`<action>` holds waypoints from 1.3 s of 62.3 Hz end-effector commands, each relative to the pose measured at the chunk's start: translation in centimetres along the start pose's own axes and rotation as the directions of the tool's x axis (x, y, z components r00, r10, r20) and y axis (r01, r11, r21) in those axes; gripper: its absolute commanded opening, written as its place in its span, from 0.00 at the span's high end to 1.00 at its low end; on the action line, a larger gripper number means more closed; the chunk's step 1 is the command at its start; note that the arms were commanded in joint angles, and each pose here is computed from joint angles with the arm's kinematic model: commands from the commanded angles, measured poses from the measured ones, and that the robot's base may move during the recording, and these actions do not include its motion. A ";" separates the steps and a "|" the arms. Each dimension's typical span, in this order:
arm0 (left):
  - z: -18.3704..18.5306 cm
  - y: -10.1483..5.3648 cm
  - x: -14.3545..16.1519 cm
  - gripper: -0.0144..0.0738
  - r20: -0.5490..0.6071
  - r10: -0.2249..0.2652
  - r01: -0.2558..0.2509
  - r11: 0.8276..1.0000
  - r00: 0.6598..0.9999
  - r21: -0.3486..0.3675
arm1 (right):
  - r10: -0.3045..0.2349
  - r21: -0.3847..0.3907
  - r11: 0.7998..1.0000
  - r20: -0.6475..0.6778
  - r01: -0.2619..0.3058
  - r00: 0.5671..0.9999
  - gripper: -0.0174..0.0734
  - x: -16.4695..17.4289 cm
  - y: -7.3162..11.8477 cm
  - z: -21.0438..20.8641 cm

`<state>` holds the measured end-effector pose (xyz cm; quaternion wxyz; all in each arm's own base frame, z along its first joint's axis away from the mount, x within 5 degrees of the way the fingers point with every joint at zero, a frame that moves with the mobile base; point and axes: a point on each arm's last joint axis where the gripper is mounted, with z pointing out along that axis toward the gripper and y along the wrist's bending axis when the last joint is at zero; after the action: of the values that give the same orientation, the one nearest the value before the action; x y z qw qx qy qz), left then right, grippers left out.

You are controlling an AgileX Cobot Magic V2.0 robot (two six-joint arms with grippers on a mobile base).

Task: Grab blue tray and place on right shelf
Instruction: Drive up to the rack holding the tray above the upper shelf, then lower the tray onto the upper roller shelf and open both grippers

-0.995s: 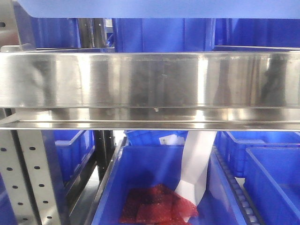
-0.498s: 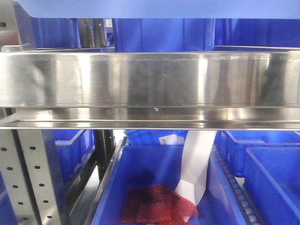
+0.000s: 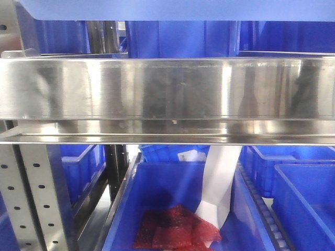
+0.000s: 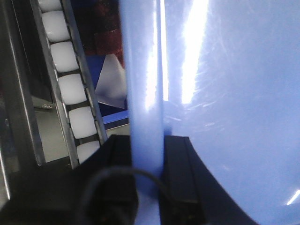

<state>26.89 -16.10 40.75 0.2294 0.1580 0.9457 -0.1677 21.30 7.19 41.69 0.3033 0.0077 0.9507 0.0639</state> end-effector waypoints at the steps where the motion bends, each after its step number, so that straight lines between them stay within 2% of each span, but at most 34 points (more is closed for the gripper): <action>1: -2.4 -0.7 0.8 0.89 -0.015 0.046 -0.046 0.999 0.999 0.019 | -0.019 -0.043 0.999 0.121 0.024 0.992 0.75 -0.8 0.1 -1.8; 14: -2.9 -0.6 -0.4 0.89 0.083 0.052 -0.052 0.999 0.995 0.004 | -0.031 -0.055 0.998 0.162 0.040 0.986 0.75 -1.9 0.3 -2.6; 29: -2.1 0.3 -3.9 0.89 0.132 0.024 -0.023 1.000 0.991 -0.012 | -0.045 -0.012 0.999 0.171 0.048 0.984 0.75 -6.4 0.3 -1.9; 36: -0.6 1.1 -5.4 0.89 0.140 0.005 -0.002 1.000 0.990 -0.020 | -0.040 0.011 0.999 0.150 0.039 0.988 0.75 -8.4 0.2 0.0; 45: 2.8 2.1 -6.5 0.89 0.090 -0.015 0.019 0.999 0.996 -0.035 | -0.031 0.032 0.999 0.112 0.028 0.993 0.75 -10.0 0.2 3.8; 55: 5.8 2.7 -7.1 0.89 0.061 -0.026 0.029 0.998 0.998 -0.047 | -0.046 0.050 0.998 0.040 0.044 0.998 0.75 -10.6 0.3 8.0; 66: 6.9 3.4 -7.4 0.86 0.063 -0.045 0.048 0.998 0.997 -0.044 | -0.057 0.063 0.996 -0.012 0.058 0.998 0.73 -10.8 0.3 11.0; 73: 7.1 3.6 -7.5 0.71 0.064 -0.050 0.053 0.998 0.997 -0.045 | -0.054 0.068 0.996 -0.026 0.056 0.998 0.58 -10.9 0.1 11.7; 77: 7.3 3.6 -7.5 0.59 0.058 -0.051 0.054 0.997 0.997 -0.046 | -0.053 0.069 0.996 -0.020 0.054 0.998 0.44 -10.9 0.0 11.7; 81: 7.4 3.8 -7.5 0.46 0.052 -0.054 0.056 0.997 0.997 -0.048 | -0.053 0.067 0.996 -0.014 0.054 0.999 0.24 -11.0 0.1 11.6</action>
<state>38.28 -17.48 34.10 0.2013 0.1202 0.9633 -0.1305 37.79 8.39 35.21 0.2311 -0.0006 0.9728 0.0132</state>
